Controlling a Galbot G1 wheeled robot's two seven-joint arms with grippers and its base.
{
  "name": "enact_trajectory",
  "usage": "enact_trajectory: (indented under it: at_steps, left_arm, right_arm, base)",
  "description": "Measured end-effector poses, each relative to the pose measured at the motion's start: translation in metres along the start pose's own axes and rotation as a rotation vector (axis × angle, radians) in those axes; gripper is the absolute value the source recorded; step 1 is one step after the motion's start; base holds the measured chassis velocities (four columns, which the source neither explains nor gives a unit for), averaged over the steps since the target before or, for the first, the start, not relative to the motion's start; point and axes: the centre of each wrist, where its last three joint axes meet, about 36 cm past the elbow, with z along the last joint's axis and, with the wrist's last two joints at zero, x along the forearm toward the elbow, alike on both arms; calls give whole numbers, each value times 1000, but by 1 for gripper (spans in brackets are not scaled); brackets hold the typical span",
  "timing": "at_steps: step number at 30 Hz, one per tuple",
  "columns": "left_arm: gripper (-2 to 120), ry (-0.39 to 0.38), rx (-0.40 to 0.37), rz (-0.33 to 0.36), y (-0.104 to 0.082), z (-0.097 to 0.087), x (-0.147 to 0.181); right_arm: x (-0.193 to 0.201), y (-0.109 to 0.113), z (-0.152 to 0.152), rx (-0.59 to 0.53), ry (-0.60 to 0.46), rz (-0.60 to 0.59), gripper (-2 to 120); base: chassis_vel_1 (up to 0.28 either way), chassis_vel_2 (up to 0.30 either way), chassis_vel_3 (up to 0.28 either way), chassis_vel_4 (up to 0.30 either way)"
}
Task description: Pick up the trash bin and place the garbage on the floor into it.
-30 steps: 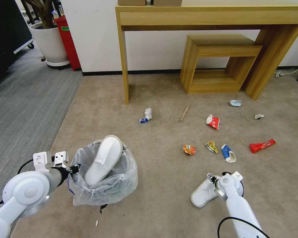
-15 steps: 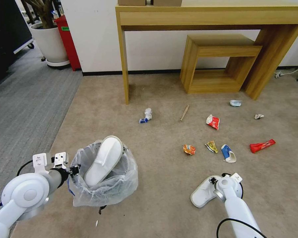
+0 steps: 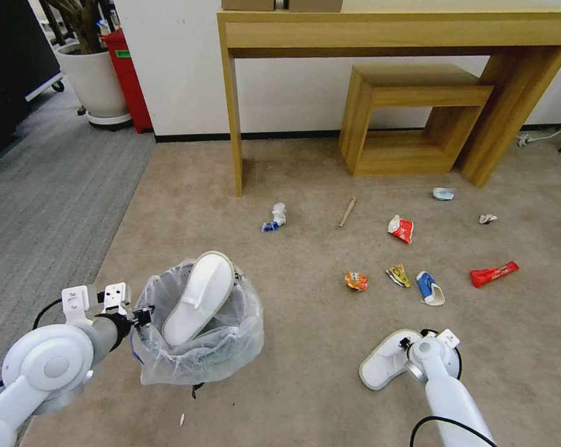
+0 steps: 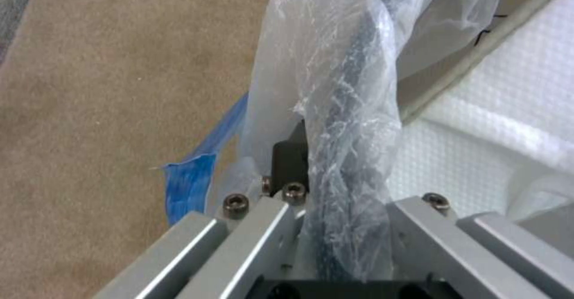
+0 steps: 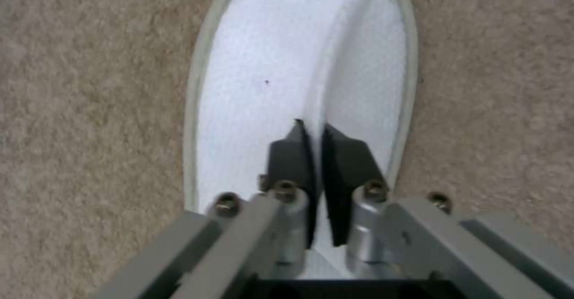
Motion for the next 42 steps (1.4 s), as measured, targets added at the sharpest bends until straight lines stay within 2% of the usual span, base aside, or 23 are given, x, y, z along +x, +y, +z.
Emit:
enact_trajectory:
  at_steps: [2,10,13,14,17,18,20,21,25,26,28,30,33,42]
  left_arm:
    - [0,-1,-3,0,0,0,1]
    - [0,-2,-5,-5,1,0,2]
    - [0,2,-6,-5,0,-1,4]
    - [0,2,-6,-5,0,-1,4]
    - [0,16,-10,1,-2,-2,6]
    - [0,16,-10,1,-2,-2,6]
    - [0,26,-8,-2,-1,-3,3]
    - [0,26,-8,-2,-1,-3,3]
    - [0,37,0,-6,1,-3,-2]
    - [0,37,0,-6,1,-3,-2]
    - [0,43,7,-9,3,-3,-5]
    - [0,44,9,-10,3,-3,-6]
    - [0,52,18,-14,5,-1,-10]
    - [0,52,34,-18,7,-4,-18]
  right_arm:
    - [2,-3,-1,-3,-4,-4,0]
    - [16,-7,-4,-11,-36,-45,0]
    - [41,-7,-12,-47,-85,-157,0]
    - [41,-7,-12,-47,-85,-157,0]
    - [104,4,-30,-86,-242,-452,0]
    - [104,4,-30,-86,-242,-452,0]
    - [150,14,-40,-85,-290,-624,0]
    - [150,14,-40,-85,-290,-624,0]
    - [225,39,-38,-60,-349,-869,0]
    - [225,39,-38,-60,-349,-869,0]
    - [255,51,-30,-66,-347,-979,0]
    - [264,55,-26,-69,-342,-1014,0]
    - [285,67,-11,-73,-308,-1143,0]
    - [280,83,6,-69,-215,-1188,0]
  base:
    - [0,0,0,0]
    - [0,0,0,0]
    - [0,0,0,0]
    - [0,0,0,0]
    - [0,0,0,0]
    - [0,0,0,0]
    - [0,0,0,0]
    - [0,0,0,0]
    - [0,0,0,0]
    - [0,0,0,0]
    - [0,0,0,0]
    - [0,0,0,0]
    - [0,0,0,0]
    - [0,0,0,0]
